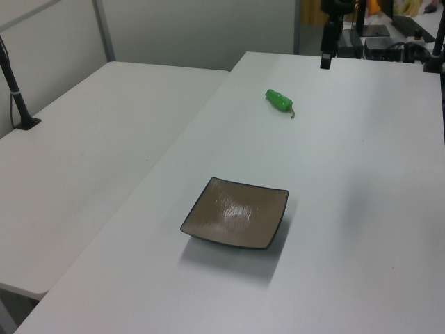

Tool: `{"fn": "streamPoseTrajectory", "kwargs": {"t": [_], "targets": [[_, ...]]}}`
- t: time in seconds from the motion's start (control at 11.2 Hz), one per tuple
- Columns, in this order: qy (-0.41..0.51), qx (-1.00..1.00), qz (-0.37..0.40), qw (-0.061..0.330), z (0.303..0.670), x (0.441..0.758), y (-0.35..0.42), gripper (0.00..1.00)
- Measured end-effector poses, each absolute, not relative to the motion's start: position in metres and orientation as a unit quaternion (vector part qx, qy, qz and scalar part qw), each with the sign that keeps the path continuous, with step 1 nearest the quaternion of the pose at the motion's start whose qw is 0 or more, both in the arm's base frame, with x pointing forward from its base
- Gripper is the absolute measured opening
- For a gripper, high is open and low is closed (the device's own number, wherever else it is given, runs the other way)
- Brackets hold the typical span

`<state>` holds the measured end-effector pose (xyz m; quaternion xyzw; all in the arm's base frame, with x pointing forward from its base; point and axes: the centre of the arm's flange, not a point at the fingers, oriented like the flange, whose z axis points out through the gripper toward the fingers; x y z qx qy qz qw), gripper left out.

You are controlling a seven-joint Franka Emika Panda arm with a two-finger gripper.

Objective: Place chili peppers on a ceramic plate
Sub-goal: 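Move the open gripper from above the plate toward the green chili pepper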

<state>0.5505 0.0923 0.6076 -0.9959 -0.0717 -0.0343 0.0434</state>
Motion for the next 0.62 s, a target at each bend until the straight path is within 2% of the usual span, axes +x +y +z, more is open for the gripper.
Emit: {"fn": "streamPoseTrajectory", "kwargs": {"t": [0.62], "targets": [[-0.077,-0.996,-0.027,0.042,0.5998,0.5516,0.0921,1.0]]}}
